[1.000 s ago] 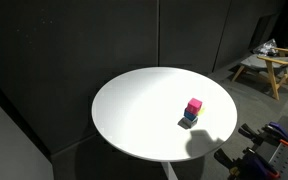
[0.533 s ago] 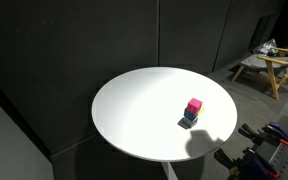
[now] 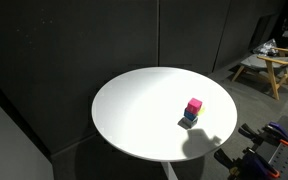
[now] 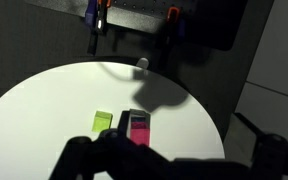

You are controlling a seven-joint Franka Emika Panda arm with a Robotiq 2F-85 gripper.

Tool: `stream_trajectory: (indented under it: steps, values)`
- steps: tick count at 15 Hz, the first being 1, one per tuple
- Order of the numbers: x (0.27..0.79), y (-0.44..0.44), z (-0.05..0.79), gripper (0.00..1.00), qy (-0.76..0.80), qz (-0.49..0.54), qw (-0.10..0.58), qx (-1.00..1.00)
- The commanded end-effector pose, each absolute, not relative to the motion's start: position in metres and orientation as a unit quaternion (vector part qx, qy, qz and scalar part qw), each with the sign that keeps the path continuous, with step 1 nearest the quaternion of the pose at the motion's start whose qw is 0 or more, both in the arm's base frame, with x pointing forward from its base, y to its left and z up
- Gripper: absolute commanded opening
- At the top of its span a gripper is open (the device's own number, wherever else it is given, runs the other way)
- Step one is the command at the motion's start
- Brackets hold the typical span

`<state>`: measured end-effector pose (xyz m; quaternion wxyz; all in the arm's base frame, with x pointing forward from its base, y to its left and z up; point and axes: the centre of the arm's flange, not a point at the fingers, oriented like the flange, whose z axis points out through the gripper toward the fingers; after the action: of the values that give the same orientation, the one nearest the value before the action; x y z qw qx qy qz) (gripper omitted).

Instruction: Put the green block on the pink block

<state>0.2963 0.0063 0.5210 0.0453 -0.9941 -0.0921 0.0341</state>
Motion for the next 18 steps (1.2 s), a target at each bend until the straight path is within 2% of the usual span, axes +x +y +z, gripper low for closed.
stream_trajectory:
  steps: [1, 11, 18]
  values:
    - [0.317, 0.006, 0.528, 1.00, -0.077, 0.022, 0.025, -0.996]
    - [0.373, 0.004, 0.509, 1.00, 0.004, 0.017, -0.024, -1.000]
    - [0.409, -0.004, 0.478, 1.00, 0.051, 0.027, -0.019, -0.998]
